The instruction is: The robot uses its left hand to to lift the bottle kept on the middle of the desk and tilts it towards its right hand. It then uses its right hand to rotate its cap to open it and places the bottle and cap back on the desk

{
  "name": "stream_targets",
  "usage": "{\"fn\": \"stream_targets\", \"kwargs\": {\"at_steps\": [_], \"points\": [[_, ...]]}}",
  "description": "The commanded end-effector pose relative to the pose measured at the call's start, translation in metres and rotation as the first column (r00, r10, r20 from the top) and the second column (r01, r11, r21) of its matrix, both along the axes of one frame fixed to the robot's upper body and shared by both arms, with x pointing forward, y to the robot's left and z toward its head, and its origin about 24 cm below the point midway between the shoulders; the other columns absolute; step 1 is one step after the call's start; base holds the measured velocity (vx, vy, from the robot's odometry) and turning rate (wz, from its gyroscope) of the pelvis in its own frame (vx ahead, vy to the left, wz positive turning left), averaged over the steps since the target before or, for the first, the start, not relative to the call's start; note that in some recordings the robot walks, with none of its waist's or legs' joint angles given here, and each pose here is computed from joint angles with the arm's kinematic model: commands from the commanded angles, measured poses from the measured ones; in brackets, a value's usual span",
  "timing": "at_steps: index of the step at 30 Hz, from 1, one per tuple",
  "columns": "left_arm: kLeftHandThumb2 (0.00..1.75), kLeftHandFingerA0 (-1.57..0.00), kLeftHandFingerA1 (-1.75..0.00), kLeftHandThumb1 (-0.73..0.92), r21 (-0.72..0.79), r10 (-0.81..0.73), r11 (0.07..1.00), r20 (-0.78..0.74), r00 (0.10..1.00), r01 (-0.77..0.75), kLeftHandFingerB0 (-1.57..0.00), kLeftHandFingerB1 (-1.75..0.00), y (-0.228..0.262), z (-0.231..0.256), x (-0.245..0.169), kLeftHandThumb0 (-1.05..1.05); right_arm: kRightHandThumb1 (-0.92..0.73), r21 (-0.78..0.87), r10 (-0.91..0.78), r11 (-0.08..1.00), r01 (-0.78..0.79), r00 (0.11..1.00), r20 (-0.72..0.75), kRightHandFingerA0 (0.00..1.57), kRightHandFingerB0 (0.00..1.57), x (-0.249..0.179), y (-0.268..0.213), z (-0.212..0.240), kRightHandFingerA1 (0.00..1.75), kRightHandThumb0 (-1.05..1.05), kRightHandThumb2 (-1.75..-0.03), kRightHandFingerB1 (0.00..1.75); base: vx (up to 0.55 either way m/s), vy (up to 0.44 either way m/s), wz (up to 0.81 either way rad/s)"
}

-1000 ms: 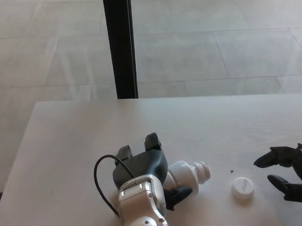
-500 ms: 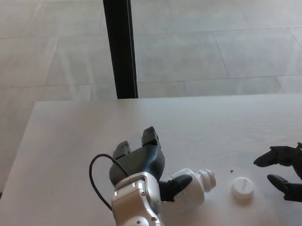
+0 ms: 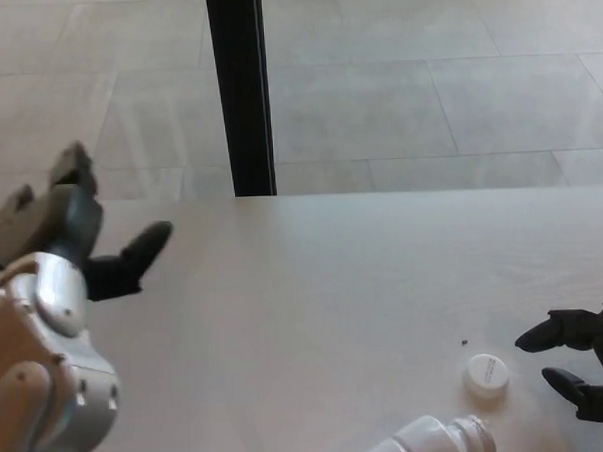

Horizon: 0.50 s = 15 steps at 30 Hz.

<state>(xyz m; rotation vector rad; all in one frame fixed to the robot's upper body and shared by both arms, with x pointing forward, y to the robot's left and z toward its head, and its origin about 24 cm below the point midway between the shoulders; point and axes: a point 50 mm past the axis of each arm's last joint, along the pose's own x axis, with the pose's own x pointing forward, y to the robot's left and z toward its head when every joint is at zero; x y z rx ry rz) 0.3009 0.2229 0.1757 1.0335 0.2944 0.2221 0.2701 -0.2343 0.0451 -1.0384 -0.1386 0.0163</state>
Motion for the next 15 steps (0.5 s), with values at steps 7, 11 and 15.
{"fn": "stream_targets", "kwargs": {"at_steps": [7, 11, 15], "points": [[1.13, 0.0, -0.59, 0.71, -0.164, 0.463, 0.867, -0.087, 0.882, -0.471, 0.0, -0.33, 0.185, -0.052, -0.133, -1.03, -0.5, 0.162, -0.46, 0.878, 0.451, 0.888, 0.021, 0.19, 0.09, -0.062, -0.161, 0.064, 0.55, -0.63, -0.8, 0.38, 0.0, 0.0, 0.0], [1.09, 0.0, -0.63, 0.69, -0.247, 0.562, 0.771, -0.17, 0.81, -0.587, 0.0, -0.38, 0.2, -0.077, -0.176, -1.03, -0.53, 0.244, -0.615, 0.762, 0.6, 0.788, -0.018, 0.02, 0.03, -0.091, -0.2, 0.073, 0.38, -0.72, -0.91, 0.32, 0.0, 0.0, 0.0], [1.1, 0.0, -0.61, 0.68, -0.344, 0.621, 0.657, -0.257, 0.74, -0.671, 0.0, -0.38, 0.212, -0.112, -0.215, -1.05, -0.57, 0.368, -0.774, 0.585, 0.723, 0.633, -0.013, 0.0, 0.06, -0.124, -0.237, 0.072, 0.33, -0.78, -0.94, 0.31, 0.0, 0.0, 0.0]]}}
